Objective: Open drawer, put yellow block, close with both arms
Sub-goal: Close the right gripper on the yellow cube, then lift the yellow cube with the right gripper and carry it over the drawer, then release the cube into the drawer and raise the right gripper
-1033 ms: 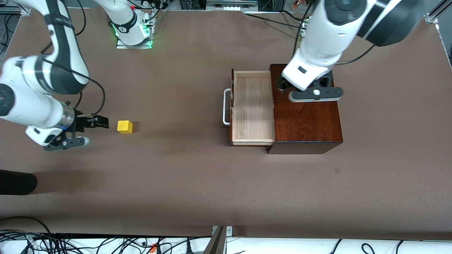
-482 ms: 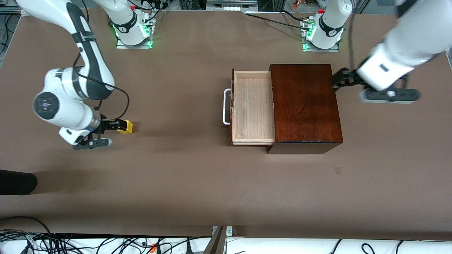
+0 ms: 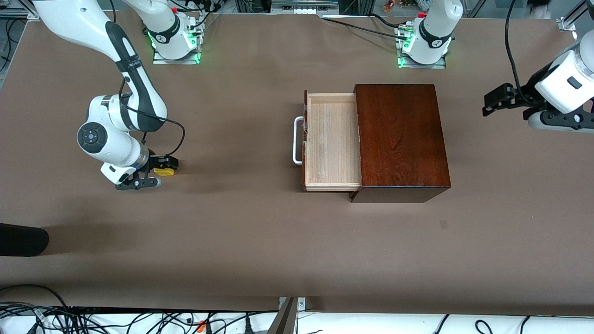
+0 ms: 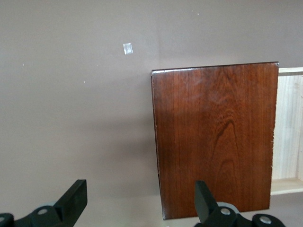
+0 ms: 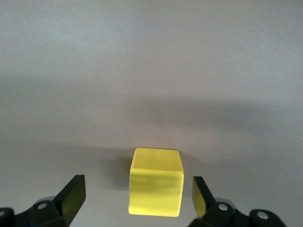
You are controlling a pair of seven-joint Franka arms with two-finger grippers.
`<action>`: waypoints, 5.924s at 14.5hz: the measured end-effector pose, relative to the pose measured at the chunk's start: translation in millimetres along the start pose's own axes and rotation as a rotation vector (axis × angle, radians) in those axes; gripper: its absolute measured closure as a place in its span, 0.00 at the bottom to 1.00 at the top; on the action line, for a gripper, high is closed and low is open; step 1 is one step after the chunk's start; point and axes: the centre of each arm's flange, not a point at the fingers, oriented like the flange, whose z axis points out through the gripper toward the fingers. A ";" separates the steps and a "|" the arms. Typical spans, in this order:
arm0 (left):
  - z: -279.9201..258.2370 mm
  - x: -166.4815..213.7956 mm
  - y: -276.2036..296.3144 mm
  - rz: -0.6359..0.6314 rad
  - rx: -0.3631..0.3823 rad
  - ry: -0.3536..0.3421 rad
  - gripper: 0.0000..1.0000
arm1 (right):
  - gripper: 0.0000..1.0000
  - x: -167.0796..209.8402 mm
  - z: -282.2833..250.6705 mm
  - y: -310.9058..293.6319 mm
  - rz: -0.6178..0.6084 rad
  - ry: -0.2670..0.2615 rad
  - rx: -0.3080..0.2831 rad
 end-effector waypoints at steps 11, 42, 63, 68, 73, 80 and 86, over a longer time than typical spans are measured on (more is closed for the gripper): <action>1.0 -4.3 5.5 0.013 0.000 0.024 0.00 | 0.11 -6.1 23.5 13.6 0.023 -0.012 -0.004; 0.7 -4.3 2.5 0.032 0.039 0.024 0.00 | 0.45 -67.3 -228.0 -464.2 -1.076 0.119 0.003; -0.6 -4.6 2.5 0.032 0.039 0.027 0.00 | 0.45 -89.5 -117.8 -567.5 -1.339 0.119 -0.182; -0.6 -4.6 2.5 0.032 0.039 0.027 0.00 | 0.45 -84.5 -98.4 -566.7 -1.377 0.099 -0.191; -0.7 -4.6 2.6 0.032 0.039 0.027 0.00 | 0.45 -81.4 -85.0 -568.8 -1.404 0.103 -0.199; -0.6 -4.7 3.6 0.034 0.039 0.027 0.00 | 0.04 -77.5 -85.4 -567.1 -1.400 0.111 -0.202; -1.2 -4.7 5.4 0.037 0.039 0.029 0.00 | 0.00 -59.4 -137.7 -552.9 -1.316 0.176 -0.116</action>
